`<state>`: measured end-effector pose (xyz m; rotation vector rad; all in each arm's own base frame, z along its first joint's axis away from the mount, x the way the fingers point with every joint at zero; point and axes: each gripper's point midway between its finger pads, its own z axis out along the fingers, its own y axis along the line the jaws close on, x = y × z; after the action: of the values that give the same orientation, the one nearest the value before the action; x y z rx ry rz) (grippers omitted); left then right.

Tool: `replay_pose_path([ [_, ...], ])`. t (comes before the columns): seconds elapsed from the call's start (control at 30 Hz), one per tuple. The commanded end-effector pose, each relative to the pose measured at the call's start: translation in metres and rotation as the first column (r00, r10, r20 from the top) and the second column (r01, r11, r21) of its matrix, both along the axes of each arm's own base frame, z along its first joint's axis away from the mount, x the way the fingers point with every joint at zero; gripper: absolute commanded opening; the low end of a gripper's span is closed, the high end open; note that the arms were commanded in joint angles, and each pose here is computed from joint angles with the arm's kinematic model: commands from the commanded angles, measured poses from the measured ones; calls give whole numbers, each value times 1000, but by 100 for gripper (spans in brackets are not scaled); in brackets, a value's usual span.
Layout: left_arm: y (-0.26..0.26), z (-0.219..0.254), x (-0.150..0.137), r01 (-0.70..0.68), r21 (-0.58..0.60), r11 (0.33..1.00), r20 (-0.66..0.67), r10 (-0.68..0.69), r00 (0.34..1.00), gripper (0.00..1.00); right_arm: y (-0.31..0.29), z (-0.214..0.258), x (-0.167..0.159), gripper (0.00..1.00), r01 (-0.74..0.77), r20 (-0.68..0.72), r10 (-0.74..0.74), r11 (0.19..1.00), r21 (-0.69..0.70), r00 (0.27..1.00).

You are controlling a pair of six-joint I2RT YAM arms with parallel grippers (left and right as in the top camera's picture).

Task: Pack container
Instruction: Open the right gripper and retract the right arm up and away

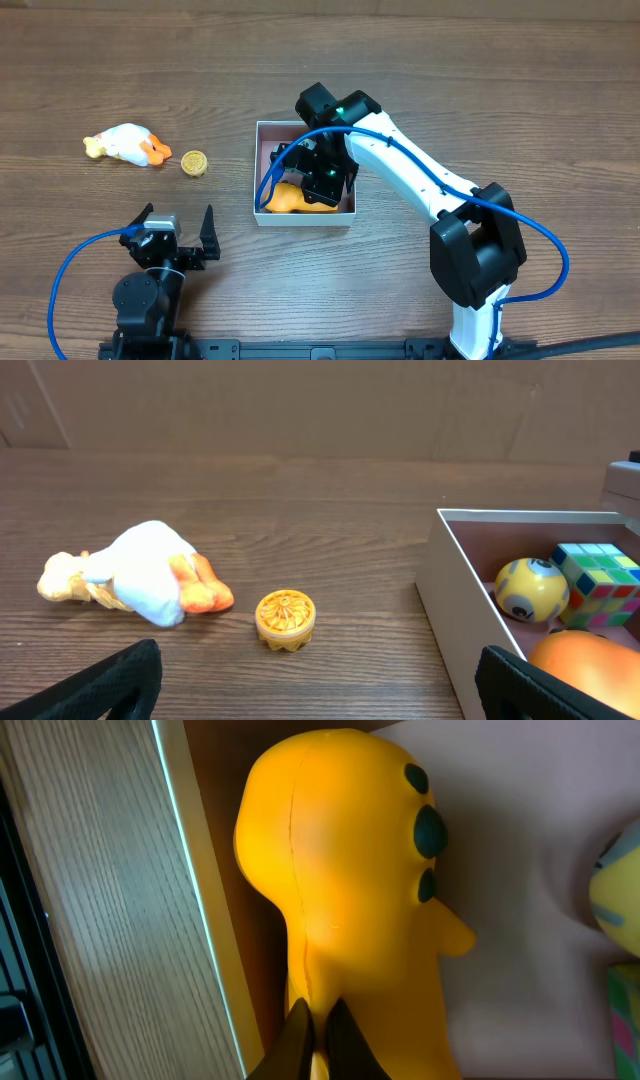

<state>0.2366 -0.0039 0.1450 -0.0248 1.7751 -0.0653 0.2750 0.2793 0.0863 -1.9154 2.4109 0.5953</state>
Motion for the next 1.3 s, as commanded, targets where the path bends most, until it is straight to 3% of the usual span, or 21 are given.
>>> replay_pose_path([
  [0.0,-1,1,0,9,6,1000,6,-9,1000,100,3,0,-3,13,-2,-20,3,1000,25,1000],
  [0.03,-1,1,0,9,6,1000,6,-9,1000,100,3,0,-3,38,4,-22,-4,1000,24,1000],
  [0.1,-1,1,0,9,6,1000,6,-9,1000,100,3,0,-3,57,4,-22,-3,1000,23,1000],
  [0.23,-1,1,0,9,6,1000,6,-9,1000,100,4,1,-1,63,4,-15,-3,1000,29,1000],
  [0.43,-1,1,0,9,6,1000,6,-9,1000,100,13,15,11,63,5,31,-7,998,61,999],
  [0.63,-1,1,0,9,6,1000,6,-9,1000,100,31,72,38,64,44,134,-63,989,139,989],
  [0.7,-1,1,0,9,6,1000,6,-9,1000,100,26,95,58,63,142,202,-165,982,124,965],
  [0.8,-1,1,0,9,6,1000,6,-9,1000,100,-12,125,110,73,445,363,-441,892,79,821],
  [0.83,-1,1,0,10,5,1000,6,-10,1000,100,-30,132,126,95,538,414,-516,840,73,750],
  [0.87,-1,1,0,9,6,1000,6,-9,1000,100,-53,137,142,100,633,465,-586,771,68,663],
  [0.97,-1,1,0,9,6,1000,6,-9,1000,100,-113,142,170,100,848,518,-754,521,97,404],
  [1.03,-1,1,0,9,6,1000,6,-9,1000,100,-142,142,180,100,920,477,-836,370,127,271],
  [1.1,-1,1,0,9,6,1000,6,-9,1000,100,-182,143,193,100,974,407,-911,150,168,70],
  [1.27,-1,1,0,9,6,1000,6,-9,1000,100,-236,142,207,100,979,260,-958,-77,188,-125],
])
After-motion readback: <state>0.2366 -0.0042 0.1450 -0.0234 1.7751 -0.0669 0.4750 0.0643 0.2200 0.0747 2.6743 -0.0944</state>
